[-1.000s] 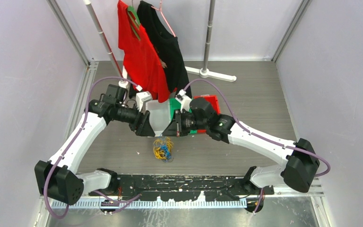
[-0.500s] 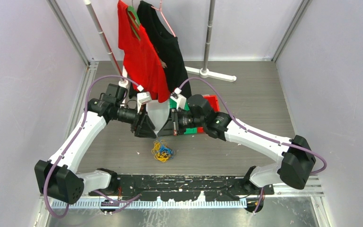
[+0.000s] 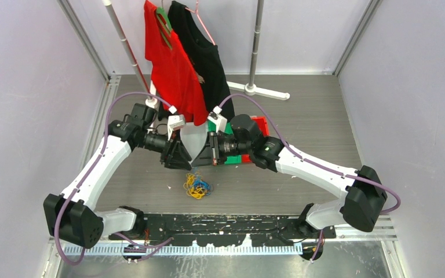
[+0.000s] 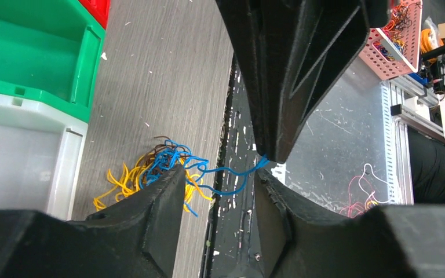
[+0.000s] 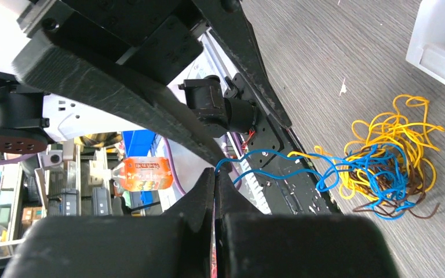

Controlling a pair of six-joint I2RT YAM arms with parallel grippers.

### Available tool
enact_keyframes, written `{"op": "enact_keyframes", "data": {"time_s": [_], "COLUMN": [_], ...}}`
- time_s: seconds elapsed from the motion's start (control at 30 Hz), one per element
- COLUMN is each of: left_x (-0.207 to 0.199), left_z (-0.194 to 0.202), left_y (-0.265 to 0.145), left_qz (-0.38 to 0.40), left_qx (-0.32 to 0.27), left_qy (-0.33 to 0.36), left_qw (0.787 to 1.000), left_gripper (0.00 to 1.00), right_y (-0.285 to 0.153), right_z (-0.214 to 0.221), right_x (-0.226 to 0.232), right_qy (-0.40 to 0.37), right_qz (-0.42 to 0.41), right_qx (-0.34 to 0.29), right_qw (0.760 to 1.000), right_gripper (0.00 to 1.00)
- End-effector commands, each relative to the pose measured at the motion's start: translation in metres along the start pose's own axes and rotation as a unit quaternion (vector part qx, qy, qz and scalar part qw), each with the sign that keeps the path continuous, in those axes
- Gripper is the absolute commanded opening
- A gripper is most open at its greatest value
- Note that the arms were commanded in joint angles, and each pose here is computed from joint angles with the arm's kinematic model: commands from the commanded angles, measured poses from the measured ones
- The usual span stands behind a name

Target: Untangle the cables

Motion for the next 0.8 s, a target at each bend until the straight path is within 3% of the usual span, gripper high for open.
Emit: {"op": "enact_keyframes", "data": {"time_s": [0.0, 0.27, 0.53, 0.63, 0.77], "left_x": [0.002, 0.026, 0.003, -0.009, -0.035], "left_z": [-0.008, -0.019, -0.027, -0.016, 0.005], "left_y": [0.004, 0.006, 0.002, -0.005, -0.014], "left_qz": [0.008, -0.079, -0.056, -0.055, -0.018], "left_qx": [-0.02, -0.043, -0.065, -0.041, 0.003], "left_qy": [0.001, -0.053, -0.1, -0.055, 0.001], "left_qw": [1.0, 0.995, 0.991, 0.996, 1.0], "left_gripper": [0.45, 0.14, 0.08, 0.13, 0.49], "right_y": [-0.009, -0.011, -0.021, -0.027, -0.03], "right_z": [-0.026, -0.032, -0.034, -0.035, -0.035], "right_x": [0.038, 0.037, 0.027, 0.026, 0.024], "right_qy": [-0.032, -0.021, -0.007, -0.007, -0.006], "right_qz": [-0.061, -0.066, -0.056, -0.056, -0.06], "right_qx": [-0.038, -0.05, -0.068, -0.072, -0.066], "right_qw": [0.997, 0.996, 0.996, 0.996, 0.996], "right_gripper": [0.01, 0.01, 0.01, 0.01, 0.01]}}
Point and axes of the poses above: each gripper's point midway between its finger pads, its own y axis out along the fingers, its own x axis along the line the jaws close on, z = x × y, the point moved 4 cm from there along -y, back along the fingers, and after that the axes turned 1 degree about -y, right-handed, at the moved point
